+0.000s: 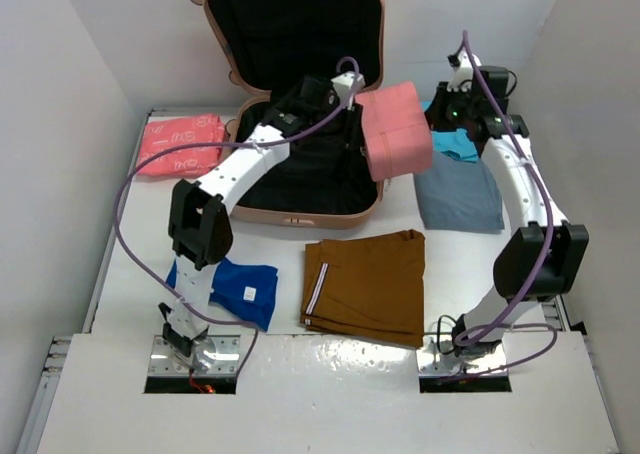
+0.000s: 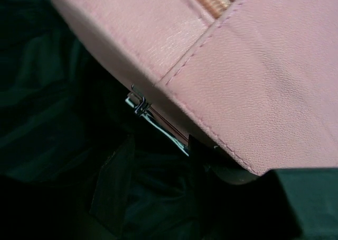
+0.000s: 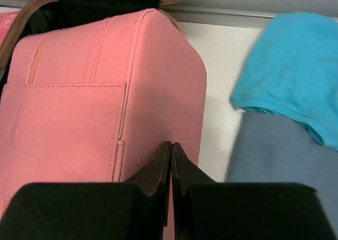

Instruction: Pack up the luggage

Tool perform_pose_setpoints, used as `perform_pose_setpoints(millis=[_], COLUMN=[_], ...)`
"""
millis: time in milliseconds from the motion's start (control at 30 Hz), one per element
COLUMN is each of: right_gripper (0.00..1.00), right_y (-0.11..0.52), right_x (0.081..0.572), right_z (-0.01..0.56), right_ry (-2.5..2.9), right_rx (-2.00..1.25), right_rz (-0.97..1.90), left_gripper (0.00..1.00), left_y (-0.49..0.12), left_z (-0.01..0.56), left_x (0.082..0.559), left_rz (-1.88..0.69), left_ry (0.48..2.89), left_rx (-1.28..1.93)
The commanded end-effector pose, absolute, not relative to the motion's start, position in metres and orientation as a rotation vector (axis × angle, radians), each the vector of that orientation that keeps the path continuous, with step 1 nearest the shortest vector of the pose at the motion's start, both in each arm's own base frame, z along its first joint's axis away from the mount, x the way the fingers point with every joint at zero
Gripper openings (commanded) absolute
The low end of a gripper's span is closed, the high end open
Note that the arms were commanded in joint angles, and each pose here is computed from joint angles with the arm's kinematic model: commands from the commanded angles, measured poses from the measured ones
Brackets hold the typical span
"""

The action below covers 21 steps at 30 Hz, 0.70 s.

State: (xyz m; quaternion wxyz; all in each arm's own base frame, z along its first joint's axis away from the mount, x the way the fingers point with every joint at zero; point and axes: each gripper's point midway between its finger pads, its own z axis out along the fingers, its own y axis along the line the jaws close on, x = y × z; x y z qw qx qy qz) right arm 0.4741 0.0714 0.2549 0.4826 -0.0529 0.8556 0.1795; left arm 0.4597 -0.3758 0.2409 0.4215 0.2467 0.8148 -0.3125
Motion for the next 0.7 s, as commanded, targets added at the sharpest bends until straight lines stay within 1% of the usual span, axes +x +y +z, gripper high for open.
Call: perform_pose_setpoints(millis=[0, 33, 100, 133, 167, 433, 467, 567, 667], right_gripper=[0.02, 0.02, 0.02, 0.02, 0.02, 0.02, 0.02, 0.02, 0.02], right_y=[0.216, 0.227, 0.237, 0.243, 0.248, 0.275, 0.276, 0.277, 0.274], right_x=[0.401, 0.402, 0.403, 0.405, 0.406, 0.402, 0.401, 0.401, 0.403], right_z=[0.252, 0.243, 0.247, 0.236, 0.240, 0.208, 0.207, 0.194, 0.184], right_ry=[2.196, 2.212, 2.206, 2.231, 2.217, 2.278, 2.278, 2.305, 2.329], right_rx=[-0.390, -0.403, -0.424, -0.423, -0.440, -0.521, -0.530, -0.533, -0.528], right_rz=[1.075, 1.100, 1.121, 1.136, 1.142, 1.182, 1.184, 1.176, 1.162], left_gripper=[0.52, 0.52, 0.52, 0.52, 0.52, 0.52, 0.50, 0.50, 0.50], left_y=[-0.415, -0.407, -0.402, -0.395, -0.388, -0.364, -0.361, -0.359, -0.359], left_z=[0.424, 0.421, 0.420, 0.418, 0.417, 0.363, 0.357, 0.342, 0.310], left_x=[0.428, 0.435, 0.438, 0.443, 0.447, 0.468, 0.470, 0.463, 0.455], left_rz=[-1.011, -0.993, -0.978, -0.967, -0.950, -0.915, -0.924, -0.941, -0.959], left_ry=[1.436, 1.454, 1.456, 1.469, 1.472, 1.614, 1.634, 1.669, 1.748], left_rx=[0.673, 0.655, 0.654, 0.643, 0.639, 0.593, 0.583, 0.583, 0.600])
